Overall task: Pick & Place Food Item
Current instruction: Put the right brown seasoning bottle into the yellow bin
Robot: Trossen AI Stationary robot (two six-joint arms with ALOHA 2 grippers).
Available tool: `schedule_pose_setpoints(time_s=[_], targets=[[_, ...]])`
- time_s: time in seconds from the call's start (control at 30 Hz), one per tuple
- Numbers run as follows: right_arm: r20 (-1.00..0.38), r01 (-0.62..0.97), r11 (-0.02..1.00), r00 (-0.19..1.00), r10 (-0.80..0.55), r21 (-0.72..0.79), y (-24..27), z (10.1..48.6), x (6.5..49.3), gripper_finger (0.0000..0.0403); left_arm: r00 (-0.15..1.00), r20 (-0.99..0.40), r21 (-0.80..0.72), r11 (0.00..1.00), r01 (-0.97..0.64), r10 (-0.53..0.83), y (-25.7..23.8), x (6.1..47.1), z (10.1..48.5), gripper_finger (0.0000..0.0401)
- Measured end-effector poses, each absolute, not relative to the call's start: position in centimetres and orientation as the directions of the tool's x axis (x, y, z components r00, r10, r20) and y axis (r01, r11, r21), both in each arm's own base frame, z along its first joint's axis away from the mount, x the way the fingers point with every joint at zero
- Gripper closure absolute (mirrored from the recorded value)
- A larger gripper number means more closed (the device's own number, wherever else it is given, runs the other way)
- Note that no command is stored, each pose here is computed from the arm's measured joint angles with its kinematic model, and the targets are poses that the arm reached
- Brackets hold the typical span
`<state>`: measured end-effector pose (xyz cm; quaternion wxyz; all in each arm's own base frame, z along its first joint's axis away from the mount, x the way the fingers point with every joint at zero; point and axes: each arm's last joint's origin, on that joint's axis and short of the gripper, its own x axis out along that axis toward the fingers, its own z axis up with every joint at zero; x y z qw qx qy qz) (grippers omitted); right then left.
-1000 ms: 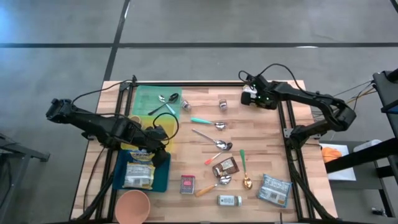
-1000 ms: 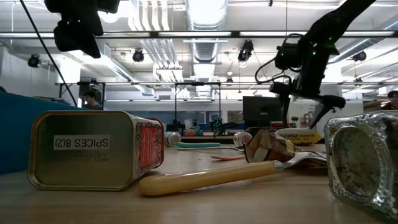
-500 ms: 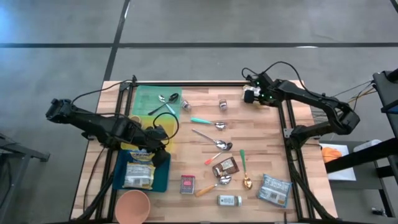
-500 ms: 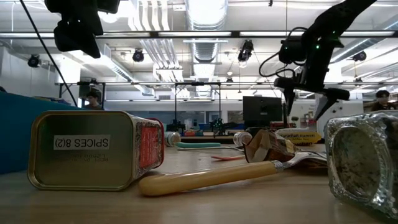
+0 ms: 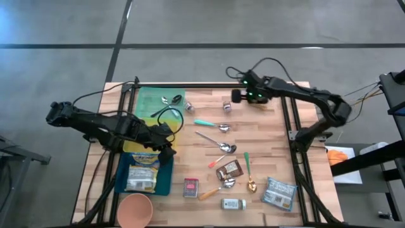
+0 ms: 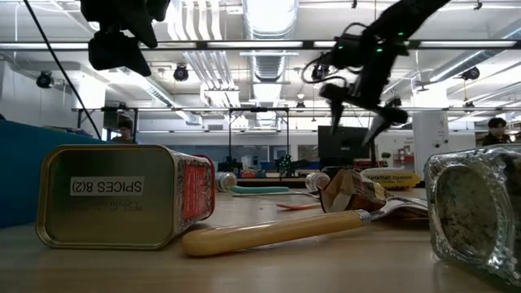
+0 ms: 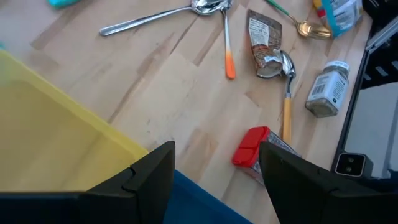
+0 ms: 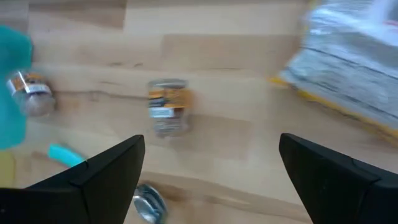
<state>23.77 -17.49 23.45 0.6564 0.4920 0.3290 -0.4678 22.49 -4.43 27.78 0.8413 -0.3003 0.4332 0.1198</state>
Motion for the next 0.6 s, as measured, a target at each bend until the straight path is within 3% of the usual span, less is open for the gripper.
schedule_pose_setpoints(time_s=[0.3, 0.6], targets=[[-0.96, 0.974, 0.114, 0.215, -0.18, 0.197, -21.3, 22.3, 30.6, 0.0032, 0.594, -0.801, -0.43, 0.758, -0.49, -0.071, -4.4, 22.5, 27.8, 0.0164], [-0.997, 0.984, 0.175, 0.055, -0.058, 0.044, -23.3, 20.4, 33.9, 0.0033, 0.594, -0.801, -0.432, 0.756, -0.492, -0.072, -4.4, 22.5, 27.8, 0.0164]])
